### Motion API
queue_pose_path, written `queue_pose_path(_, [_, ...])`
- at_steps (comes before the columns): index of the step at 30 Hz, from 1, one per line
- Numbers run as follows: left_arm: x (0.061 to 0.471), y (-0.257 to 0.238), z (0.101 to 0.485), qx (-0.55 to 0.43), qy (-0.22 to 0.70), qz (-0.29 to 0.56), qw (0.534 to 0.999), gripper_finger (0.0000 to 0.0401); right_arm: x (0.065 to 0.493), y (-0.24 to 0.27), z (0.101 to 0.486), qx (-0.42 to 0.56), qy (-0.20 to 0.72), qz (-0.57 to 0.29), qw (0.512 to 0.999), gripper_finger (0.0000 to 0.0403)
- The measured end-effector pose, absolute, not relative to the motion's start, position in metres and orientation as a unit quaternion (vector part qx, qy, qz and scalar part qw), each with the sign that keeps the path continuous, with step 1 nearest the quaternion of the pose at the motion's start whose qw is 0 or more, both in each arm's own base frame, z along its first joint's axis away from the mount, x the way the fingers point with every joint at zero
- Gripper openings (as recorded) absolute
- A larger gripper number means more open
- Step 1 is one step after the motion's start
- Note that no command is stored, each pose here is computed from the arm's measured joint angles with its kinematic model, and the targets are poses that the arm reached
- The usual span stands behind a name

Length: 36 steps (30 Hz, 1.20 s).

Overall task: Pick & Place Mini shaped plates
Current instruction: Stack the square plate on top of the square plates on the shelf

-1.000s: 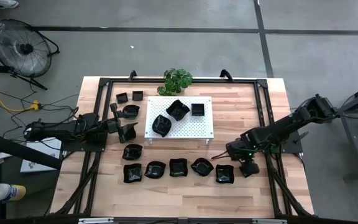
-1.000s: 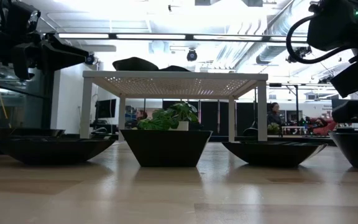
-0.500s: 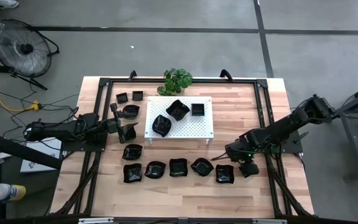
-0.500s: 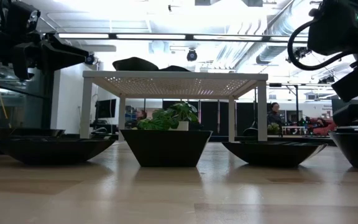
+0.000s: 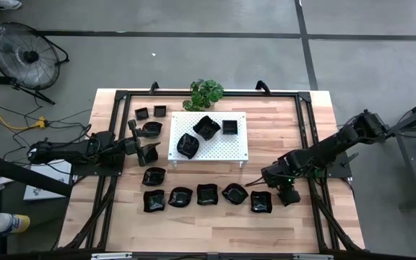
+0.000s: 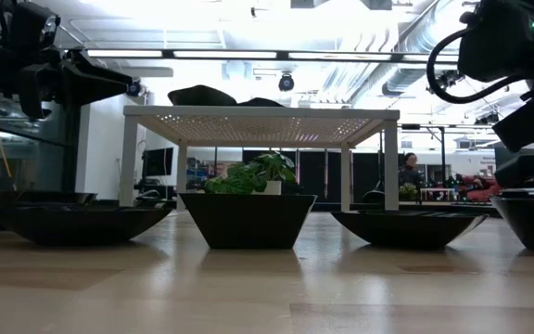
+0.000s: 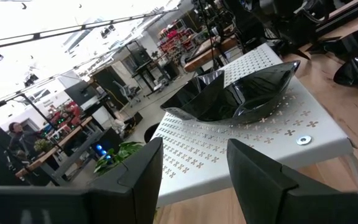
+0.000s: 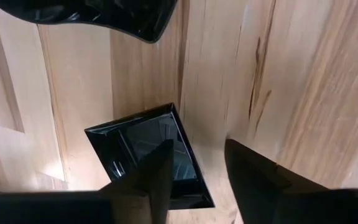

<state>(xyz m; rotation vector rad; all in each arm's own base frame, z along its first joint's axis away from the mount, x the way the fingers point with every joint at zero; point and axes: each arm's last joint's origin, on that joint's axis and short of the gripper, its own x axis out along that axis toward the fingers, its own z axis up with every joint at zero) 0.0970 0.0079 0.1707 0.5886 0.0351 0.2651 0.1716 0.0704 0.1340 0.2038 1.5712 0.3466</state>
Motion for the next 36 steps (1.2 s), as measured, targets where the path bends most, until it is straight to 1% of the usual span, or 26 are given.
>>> queue_pose_path(4, [0.0970,0.0079,0.1707,0.289,0.017,0.130,0.948,0.0175,0.1714,0.0703,0.1340,0.092,0.703,0.155,0.688,0.0099])
queue_pose_path(8, [0.0970,0.0079,0.1707,0.289,0.017,0.130,0.948,0.0175,0.1712,0.0705,0.1340,0.094,0.704,0.157,0.686,0.0076])
queue_pose_path(22, [0.0970,0.0080,0.1707,0.289,0.018,0.132,0.948,0.0175,0.1710,0.0704,0.1340,0.095,0.705,0.157,0.685,0.0023])
queue_pose_path(26, [0.0970,0.0080,0.1707,0.289,0.018,0.132,0.948,0.0175,0.1710,0.0706,0.1341,0.112,0.708,0.145,0.682,0.0006])
queue_pose_path(30, [0.0970,0.0080,0.1707,0.289,0.018,0.132,0.948,0.0175,0.1715,0.0715,0.1345,0.136,0.710,0.137,0.678,0.0005])
queue_pose_path(36, [0.0970,0.0080,0.1707,0.289,0.018,0.132,0.948,0.0175,0.1730,0.0724,0.1405,0.165,0.696,0.130,0.686,0.0003])
